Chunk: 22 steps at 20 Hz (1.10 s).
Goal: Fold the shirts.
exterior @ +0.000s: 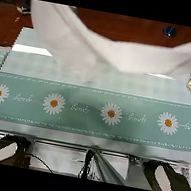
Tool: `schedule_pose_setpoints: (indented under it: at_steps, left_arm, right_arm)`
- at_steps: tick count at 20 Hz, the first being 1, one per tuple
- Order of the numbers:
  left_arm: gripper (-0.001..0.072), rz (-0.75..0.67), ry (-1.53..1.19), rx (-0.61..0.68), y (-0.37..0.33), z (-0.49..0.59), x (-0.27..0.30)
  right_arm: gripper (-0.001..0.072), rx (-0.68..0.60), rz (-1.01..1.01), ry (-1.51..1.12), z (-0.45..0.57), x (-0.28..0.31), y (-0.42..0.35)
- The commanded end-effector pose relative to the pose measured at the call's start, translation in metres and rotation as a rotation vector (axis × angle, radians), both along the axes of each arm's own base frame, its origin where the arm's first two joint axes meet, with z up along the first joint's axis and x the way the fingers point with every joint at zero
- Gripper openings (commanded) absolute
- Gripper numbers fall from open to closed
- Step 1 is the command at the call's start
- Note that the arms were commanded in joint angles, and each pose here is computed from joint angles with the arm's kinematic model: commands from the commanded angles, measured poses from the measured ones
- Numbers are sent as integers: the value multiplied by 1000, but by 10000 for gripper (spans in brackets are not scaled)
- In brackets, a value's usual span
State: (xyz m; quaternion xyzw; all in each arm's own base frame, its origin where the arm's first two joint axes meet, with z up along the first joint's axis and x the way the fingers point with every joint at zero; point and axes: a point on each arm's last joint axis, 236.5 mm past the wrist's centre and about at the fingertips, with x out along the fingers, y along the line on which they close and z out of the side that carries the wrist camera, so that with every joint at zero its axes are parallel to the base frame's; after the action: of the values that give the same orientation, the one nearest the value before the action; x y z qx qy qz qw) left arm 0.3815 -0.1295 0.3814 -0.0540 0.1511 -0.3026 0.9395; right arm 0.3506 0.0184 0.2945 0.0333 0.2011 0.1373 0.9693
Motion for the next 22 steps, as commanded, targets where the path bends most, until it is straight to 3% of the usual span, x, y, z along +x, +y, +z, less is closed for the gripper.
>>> schedule_pose_setpoints:
  at_steps: [1, 4, 10, 13, 19, 22]
  left_arm:
    - [28, 67, -370, -6, 8, 125, -93]
    - [28, 148, -461, -24, 21, 155, -158]
    - [27, 141, -383, -51, 15, 136, -252]
    - [28, 227, -125, -38, 31, 81, -260]
    - [27, 283, 392, 58, 44, -47, -251]
    - [27, 267, 582, 43, 42, -113, -235]
  right_arm:
    - [19, -31, -142, -316, 130, -50, -8]
    - [19, -29, -185, -369, 166, -82, -7]
    - [19, -46, -158, -45, 121, -148, 15]
    - [19, -104, -169, 209, 69, -176, 8]
    - [19, -38, -167, 476, -3, -165, 1]
    - [19, 55, -76, 713, -78, -159, 17]
